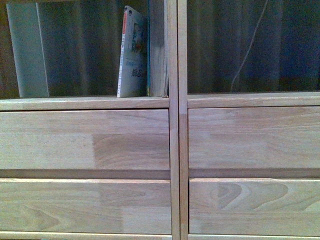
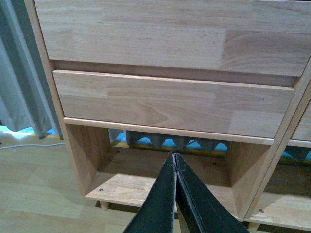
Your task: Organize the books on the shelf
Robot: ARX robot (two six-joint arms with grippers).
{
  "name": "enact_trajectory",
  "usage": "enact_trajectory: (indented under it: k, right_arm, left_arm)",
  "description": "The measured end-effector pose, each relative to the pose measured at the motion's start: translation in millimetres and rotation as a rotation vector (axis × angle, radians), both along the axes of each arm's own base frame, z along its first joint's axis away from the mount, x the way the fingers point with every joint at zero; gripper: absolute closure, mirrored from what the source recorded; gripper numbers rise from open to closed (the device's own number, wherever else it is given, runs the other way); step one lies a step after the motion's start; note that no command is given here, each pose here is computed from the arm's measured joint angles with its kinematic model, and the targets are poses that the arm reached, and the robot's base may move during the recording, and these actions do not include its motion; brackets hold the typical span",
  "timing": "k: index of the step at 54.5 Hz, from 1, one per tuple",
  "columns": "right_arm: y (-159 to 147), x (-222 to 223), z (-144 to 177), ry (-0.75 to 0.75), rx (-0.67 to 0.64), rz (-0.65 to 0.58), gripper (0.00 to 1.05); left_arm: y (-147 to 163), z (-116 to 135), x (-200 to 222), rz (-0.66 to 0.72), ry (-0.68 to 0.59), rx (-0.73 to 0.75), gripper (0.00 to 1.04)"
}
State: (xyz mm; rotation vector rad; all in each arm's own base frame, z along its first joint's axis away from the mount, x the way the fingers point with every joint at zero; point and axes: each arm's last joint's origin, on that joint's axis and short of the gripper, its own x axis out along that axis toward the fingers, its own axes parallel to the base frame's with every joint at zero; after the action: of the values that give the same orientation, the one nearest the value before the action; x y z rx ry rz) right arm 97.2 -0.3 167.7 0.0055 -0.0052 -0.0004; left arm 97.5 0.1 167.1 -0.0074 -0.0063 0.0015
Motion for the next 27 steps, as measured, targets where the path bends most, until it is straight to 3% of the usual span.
enact_trajectory:
  k: [8, 10, 27]
  right_arm:
    - [0.0, 0.0, 0.0, 0.000, 0.000, 0.000, 1.02]
    - [0.0, 0.0, 0.0, 0.000, -0.002, 0.000, 0.94]
    - [0.0, 0.0, 0.0, 0.000, -0.002, 0.000, 0.39]
  left_arm:
    - [0.0, 0.0, -0.1, 0.000, -0.001, 0.000, 1.02]
    - [0.0, 0.0, -0.1, 0.000, -0.001, -0.001, 1.01]
    - [0.0, 0.0, -0.1, 0.000, -0.001, 0.000, 0.44]
